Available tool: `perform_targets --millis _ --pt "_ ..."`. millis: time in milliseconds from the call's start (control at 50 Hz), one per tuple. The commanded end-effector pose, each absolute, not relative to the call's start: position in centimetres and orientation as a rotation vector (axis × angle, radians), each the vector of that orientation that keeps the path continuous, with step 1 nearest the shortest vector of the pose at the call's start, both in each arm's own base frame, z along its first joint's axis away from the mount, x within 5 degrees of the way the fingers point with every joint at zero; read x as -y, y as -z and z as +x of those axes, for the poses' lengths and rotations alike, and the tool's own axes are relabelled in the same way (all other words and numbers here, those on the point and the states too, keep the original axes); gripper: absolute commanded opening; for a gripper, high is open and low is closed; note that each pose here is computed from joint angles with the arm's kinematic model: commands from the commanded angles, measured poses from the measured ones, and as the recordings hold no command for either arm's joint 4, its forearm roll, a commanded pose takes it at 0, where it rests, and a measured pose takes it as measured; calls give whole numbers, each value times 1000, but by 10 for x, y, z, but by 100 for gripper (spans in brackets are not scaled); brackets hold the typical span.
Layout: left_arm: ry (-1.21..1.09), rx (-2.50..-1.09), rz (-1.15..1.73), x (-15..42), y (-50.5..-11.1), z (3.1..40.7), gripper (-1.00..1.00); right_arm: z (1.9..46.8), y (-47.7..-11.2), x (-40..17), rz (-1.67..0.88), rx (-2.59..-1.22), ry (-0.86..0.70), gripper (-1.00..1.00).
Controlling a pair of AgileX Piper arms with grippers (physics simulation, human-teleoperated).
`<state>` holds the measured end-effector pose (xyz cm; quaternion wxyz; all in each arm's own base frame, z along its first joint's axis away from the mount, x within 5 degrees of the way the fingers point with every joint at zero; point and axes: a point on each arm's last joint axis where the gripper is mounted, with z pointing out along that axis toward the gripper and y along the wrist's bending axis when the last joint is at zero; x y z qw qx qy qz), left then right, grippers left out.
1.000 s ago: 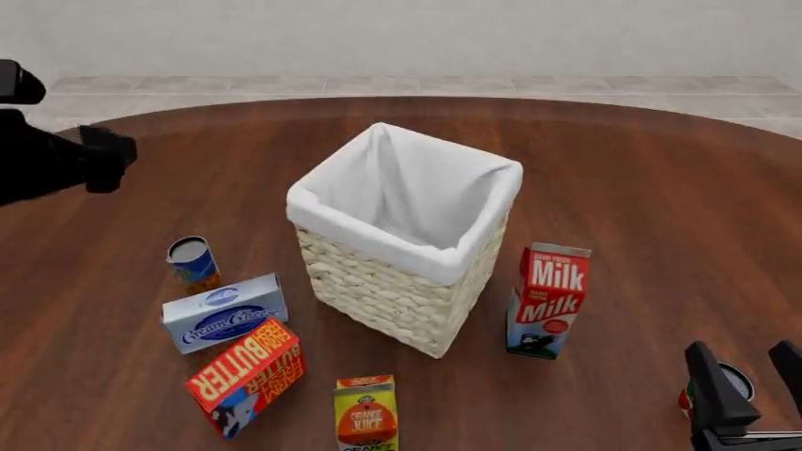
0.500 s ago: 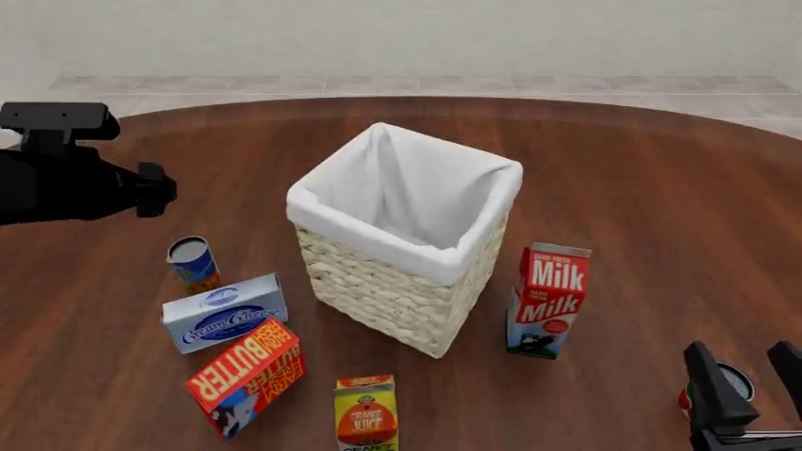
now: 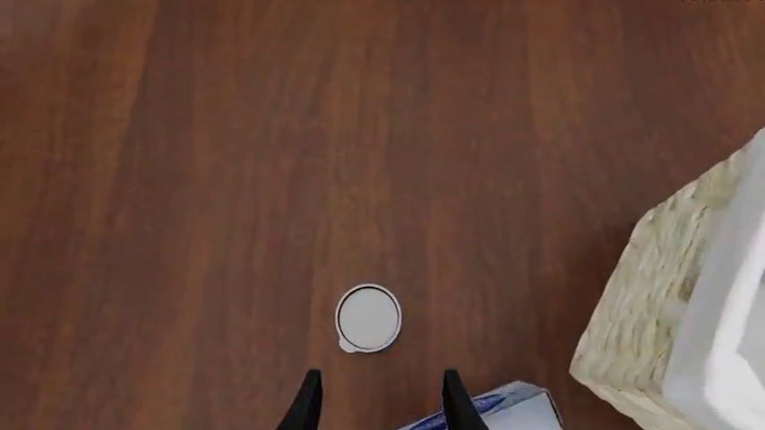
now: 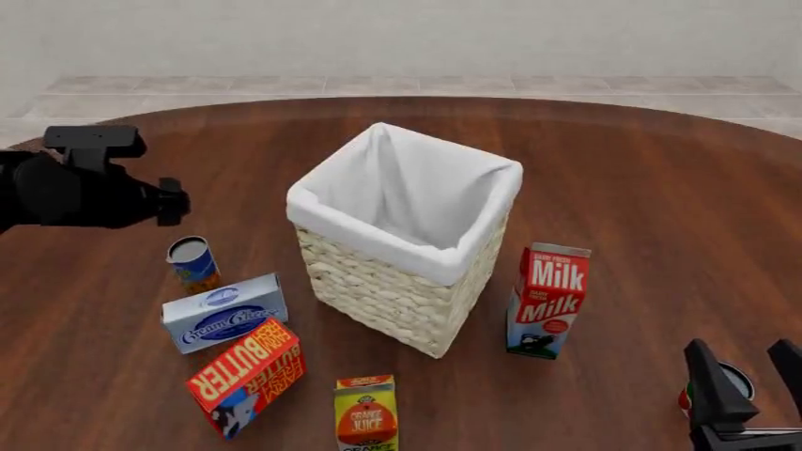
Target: Pick up the alphabet soup and the tomato sauce, and put them in the basket.
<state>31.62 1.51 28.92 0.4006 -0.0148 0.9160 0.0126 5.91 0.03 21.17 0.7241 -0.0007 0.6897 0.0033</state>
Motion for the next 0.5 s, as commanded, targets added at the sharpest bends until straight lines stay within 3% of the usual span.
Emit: perform_targets --millis 20,500 --pt "-65 -2320 -65 -31 -281 331 100 60 -212 0 2 -1521 -4 100" --pt "-60 -2339 -74 -32 -258 350 100 58 -211 0 4 -1521 -4 100"
